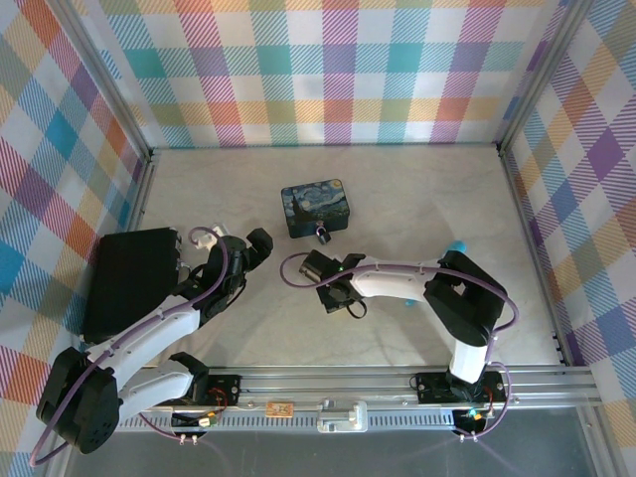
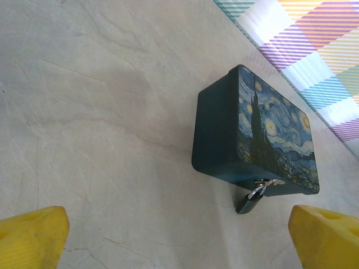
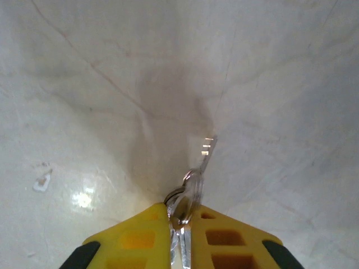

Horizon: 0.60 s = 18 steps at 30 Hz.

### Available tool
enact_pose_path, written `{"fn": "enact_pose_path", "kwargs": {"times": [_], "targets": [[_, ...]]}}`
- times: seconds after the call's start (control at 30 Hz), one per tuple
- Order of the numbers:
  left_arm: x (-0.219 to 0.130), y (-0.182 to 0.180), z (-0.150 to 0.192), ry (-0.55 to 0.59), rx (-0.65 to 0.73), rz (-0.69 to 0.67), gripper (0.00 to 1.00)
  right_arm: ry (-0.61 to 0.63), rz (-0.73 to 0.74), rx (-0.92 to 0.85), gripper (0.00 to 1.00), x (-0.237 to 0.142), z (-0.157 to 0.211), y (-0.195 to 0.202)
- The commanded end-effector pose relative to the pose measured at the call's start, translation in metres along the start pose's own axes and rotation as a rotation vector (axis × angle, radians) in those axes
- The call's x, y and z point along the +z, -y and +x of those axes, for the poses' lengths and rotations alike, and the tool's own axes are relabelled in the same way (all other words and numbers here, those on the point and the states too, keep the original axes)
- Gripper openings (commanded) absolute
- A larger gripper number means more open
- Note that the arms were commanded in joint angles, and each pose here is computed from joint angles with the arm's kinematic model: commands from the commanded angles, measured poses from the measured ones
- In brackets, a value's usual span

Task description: Unlock a padlock with a key

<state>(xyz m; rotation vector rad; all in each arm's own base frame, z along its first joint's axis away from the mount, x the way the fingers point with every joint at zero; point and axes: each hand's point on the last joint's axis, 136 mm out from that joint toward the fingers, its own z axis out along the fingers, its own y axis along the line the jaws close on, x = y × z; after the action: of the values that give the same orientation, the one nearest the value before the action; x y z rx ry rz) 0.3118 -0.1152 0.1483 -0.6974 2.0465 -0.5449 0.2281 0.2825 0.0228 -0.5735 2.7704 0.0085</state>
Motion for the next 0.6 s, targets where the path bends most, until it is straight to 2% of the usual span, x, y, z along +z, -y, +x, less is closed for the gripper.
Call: {"fn": "enact_pose_path", "kwargs": {"times": [0.0, 0.13, 0.3, 0.57], "targets": [[-0.005, 0.019, -0.009, 0.005, -0.018, 0.040, 1.00, 0.031, 0.026, -0.112, 0.00, 0.001, -0.007, 0.011], [-0.008, 0.023, -0.008, -0.021, -0.020, 0.041, 1.00, 0.038, -0.029, -0.142, 0.00, -0.006, -0.016, 0.017], [-0.012, 0.032, -0.009, -0.034, -0.050, 0.086, 0.99, 0.119, -0.194, -0.211, 0.00, -0.028, -0.031, 0.017], [-0.011, 0.058, 0.003, -0.106, -0.097, 0.214, 1.00, 0.239, -0.509, -0.185, 0.00, -0.073, -0.055, 0.028]]}}
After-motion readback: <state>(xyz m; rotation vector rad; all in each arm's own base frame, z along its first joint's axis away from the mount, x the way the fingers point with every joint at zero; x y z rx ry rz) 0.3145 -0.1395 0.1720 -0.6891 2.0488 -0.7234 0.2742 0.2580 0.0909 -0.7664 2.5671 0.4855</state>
